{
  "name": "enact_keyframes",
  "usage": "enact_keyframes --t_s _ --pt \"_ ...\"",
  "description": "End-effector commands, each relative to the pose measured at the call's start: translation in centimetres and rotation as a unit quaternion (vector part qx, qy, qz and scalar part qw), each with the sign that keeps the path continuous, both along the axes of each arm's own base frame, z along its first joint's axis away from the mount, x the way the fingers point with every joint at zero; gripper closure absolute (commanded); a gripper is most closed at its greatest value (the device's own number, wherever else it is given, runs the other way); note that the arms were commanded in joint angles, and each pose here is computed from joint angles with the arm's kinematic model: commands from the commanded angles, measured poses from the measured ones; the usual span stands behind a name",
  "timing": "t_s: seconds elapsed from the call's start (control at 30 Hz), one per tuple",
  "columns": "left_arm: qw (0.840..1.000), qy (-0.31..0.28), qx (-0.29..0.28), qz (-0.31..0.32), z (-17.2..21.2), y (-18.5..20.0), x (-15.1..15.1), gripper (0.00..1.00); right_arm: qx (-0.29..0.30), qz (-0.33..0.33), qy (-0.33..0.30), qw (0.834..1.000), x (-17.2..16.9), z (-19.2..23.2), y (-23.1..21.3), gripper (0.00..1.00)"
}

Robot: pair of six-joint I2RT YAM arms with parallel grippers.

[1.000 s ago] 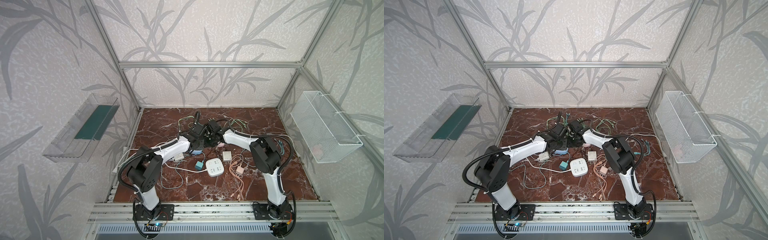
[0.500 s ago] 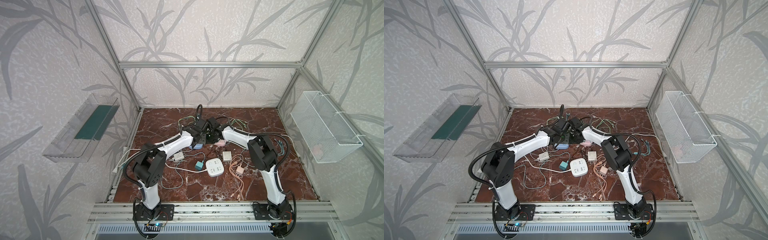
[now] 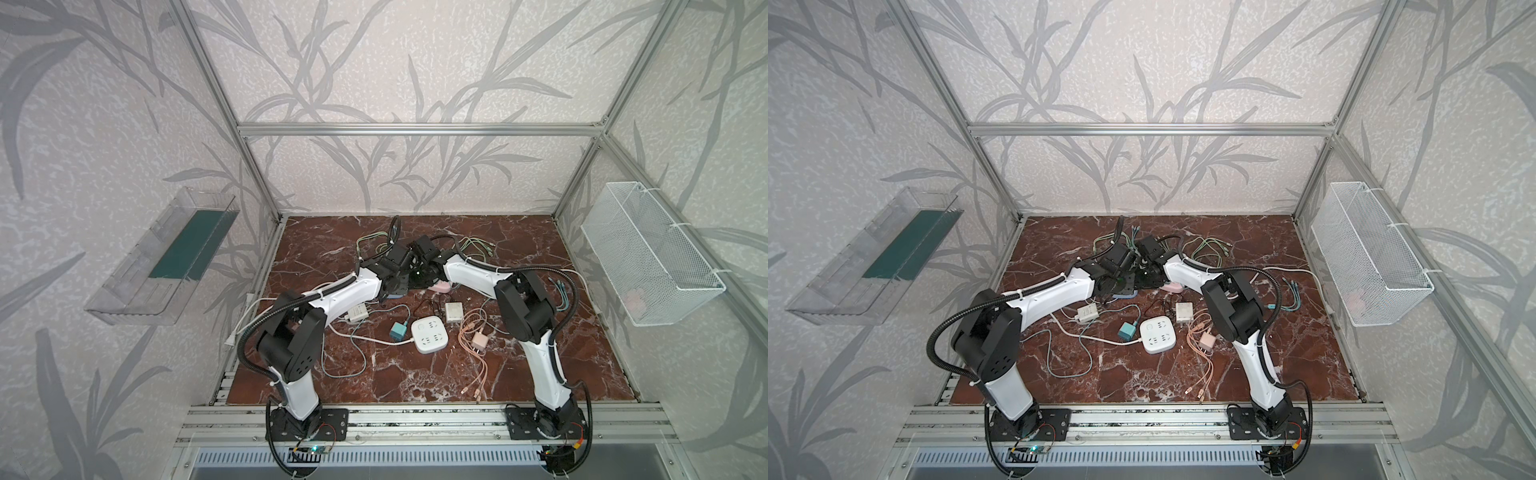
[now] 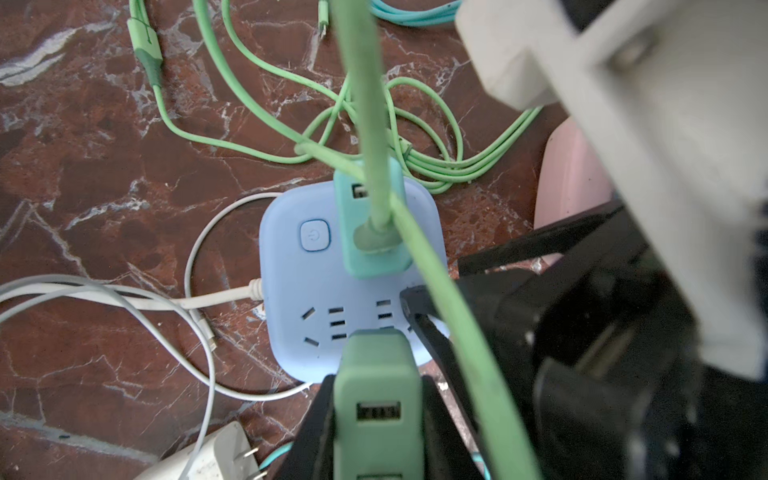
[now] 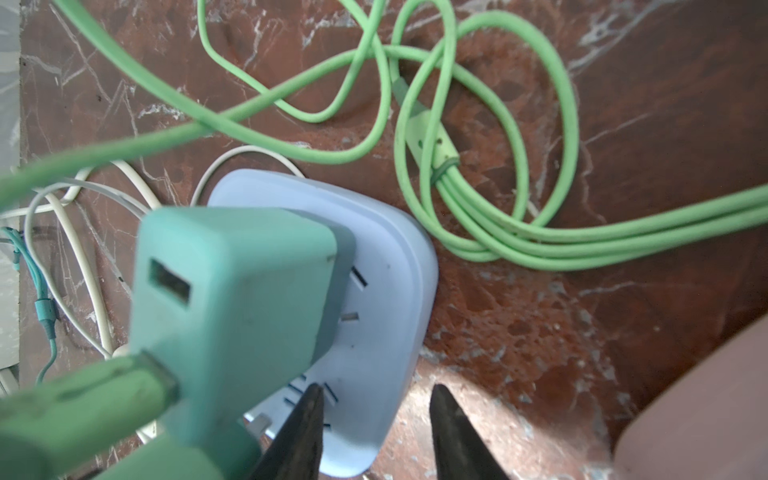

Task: Pull the plug off the socket
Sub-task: 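Pull the light-green charger out of the blue strip with the left gripper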

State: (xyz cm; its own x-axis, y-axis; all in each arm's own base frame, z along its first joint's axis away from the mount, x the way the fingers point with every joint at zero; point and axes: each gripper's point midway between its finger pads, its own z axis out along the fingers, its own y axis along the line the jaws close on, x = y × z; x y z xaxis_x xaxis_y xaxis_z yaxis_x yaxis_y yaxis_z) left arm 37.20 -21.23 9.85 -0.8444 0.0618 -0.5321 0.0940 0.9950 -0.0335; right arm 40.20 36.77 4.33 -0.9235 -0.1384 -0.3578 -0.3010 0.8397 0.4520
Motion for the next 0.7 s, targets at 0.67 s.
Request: enact_keyframes --t_s 0.67 --pt "0.988 -0.013 -0.149 0.044 0.6 2.8 -3.4 0.82 0.032 0.019 -0.039 0.999 -1.3 2.4 -0.2 0.5"
